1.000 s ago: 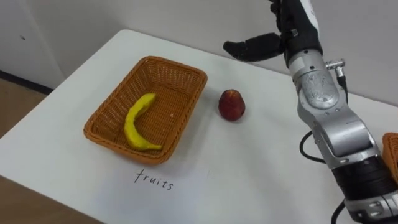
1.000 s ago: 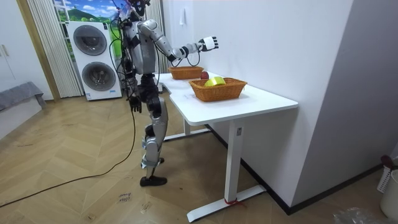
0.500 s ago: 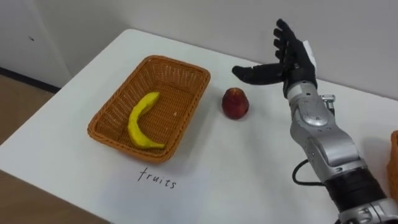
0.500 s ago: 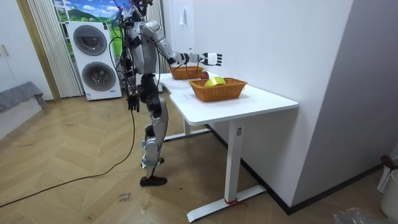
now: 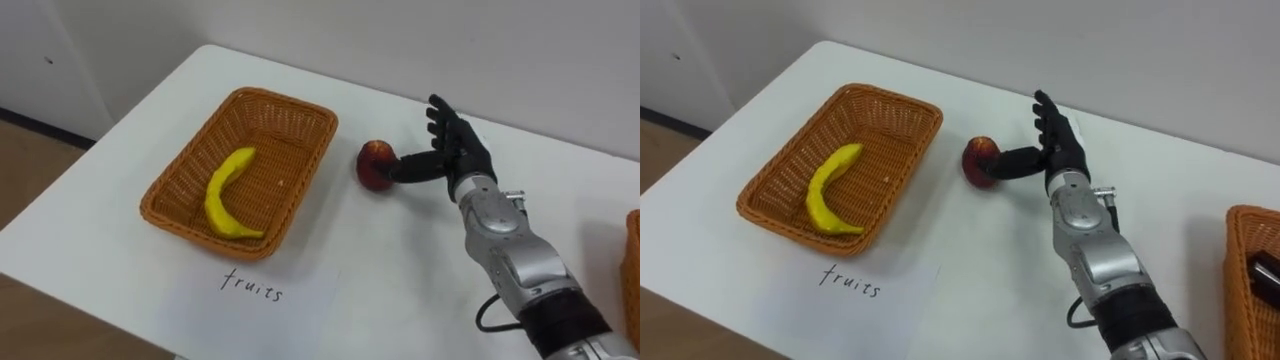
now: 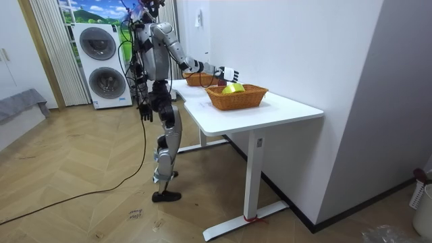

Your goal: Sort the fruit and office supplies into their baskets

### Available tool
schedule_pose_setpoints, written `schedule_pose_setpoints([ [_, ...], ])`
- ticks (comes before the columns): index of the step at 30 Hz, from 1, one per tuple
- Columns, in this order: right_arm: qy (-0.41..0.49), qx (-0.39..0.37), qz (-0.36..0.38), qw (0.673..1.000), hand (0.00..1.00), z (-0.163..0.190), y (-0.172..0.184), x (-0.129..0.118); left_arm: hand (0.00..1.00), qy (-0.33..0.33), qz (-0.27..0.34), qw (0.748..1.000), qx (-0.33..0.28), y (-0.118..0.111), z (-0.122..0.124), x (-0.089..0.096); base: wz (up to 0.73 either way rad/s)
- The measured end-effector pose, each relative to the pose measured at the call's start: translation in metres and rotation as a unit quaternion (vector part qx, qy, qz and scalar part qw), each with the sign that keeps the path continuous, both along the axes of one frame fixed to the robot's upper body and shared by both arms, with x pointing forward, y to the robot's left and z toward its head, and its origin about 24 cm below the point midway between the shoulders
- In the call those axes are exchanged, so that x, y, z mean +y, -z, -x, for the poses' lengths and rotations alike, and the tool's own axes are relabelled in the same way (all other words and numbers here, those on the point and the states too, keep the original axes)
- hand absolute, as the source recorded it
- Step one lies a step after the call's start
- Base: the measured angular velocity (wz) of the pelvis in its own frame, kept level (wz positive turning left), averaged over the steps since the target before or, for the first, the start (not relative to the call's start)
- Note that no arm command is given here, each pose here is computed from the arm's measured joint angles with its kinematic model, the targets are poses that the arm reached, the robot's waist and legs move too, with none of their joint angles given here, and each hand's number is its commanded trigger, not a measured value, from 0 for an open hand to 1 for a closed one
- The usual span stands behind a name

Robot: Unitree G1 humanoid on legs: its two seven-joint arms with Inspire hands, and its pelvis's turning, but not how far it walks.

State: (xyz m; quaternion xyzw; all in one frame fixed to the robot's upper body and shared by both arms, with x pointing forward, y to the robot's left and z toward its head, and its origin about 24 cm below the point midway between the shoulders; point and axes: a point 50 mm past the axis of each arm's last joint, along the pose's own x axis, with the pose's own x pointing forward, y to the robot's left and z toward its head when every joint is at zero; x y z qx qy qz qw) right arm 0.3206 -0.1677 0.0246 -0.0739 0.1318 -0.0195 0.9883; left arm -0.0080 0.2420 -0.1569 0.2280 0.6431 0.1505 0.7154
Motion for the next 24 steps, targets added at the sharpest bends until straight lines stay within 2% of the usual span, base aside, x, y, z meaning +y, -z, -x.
schedule_pose_setpoints([
  [15, -0.036, 0.012, -0.005, 0.999, 0.0, 0.0009, 0.0038, 0.0034, 0.0, 0.007, 0.004, 1.0, 0.005, 0.0011, 0.0009, -0.0025, 0.0],
  [24, -0.06, 0.018, 0.015, 0.998, 0.0, 0.0018, 0.0068, 0.0062, 0.0, 0.006, 0.005, 1.0, 0.008, 0.0015, 0.0026, -0.0024, 0.0],
])
